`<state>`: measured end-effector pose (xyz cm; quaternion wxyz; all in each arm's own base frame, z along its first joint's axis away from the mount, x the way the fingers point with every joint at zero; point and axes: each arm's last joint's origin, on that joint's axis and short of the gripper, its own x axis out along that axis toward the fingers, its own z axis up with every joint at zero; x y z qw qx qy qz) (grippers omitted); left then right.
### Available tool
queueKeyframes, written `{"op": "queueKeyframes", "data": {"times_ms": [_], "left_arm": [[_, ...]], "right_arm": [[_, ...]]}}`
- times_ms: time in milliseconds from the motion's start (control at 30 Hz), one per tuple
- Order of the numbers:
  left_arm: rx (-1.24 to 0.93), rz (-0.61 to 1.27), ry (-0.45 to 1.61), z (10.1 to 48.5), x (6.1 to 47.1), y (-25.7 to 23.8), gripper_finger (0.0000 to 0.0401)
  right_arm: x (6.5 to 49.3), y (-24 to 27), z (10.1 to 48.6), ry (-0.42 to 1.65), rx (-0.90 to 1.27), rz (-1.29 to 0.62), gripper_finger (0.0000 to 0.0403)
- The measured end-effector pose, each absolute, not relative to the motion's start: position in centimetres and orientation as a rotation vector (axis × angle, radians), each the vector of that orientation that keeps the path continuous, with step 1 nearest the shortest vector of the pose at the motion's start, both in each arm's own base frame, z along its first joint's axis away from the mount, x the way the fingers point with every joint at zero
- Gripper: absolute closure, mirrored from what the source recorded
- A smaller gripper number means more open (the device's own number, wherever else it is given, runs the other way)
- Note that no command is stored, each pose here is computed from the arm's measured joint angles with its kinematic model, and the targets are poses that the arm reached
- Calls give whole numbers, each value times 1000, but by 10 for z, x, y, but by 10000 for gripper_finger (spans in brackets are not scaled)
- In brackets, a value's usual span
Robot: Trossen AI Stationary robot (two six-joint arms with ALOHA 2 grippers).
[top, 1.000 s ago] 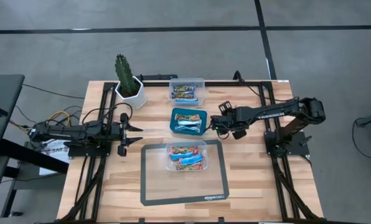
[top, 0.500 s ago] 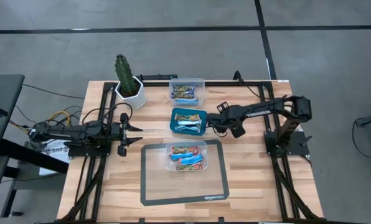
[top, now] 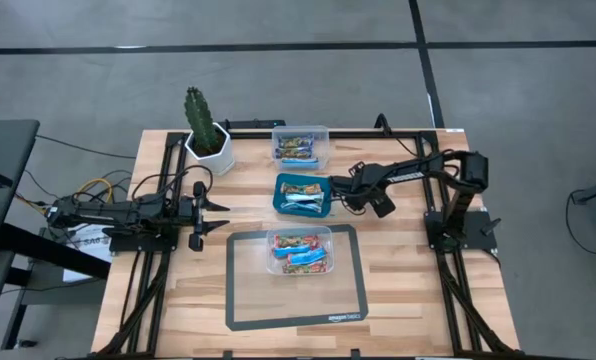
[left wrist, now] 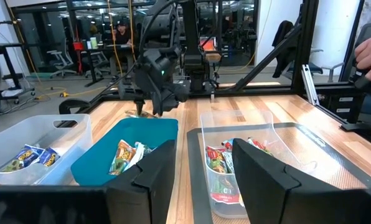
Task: Pick and place Granola Bars by type
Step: Put the yellow granola bar into the blue bin
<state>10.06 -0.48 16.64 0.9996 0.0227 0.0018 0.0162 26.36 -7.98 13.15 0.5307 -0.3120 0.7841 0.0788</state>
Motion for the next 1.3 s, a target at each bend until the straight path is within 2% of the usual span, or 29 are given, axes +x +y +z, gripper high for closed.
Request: {"op": "queueKeyframes", "data": {"times_ms": [267, 567, 667, 1033, 1300], "left_arm": [[45, 32, 4, 166, 101, -5, 248], [45, 32, 4, 166, 101, -5, 248], [45, 32, 4, 166, 101, -5, 248], [45, 32, 4, 166, 101, -5, 248], [46, 32, 4, 166, 101, -5, 248]], "right_arm": [[269, -83, 123, 1854, -765, 202, 226], [269, -83, 123, 1848, -759, 188, 326], [269, -83, 123, 1847, -740, 160, 347], [271, -79, 125, 1816, -683, 73, 353], [269, -73, 148, 1716, -581, -61, 352]]}}
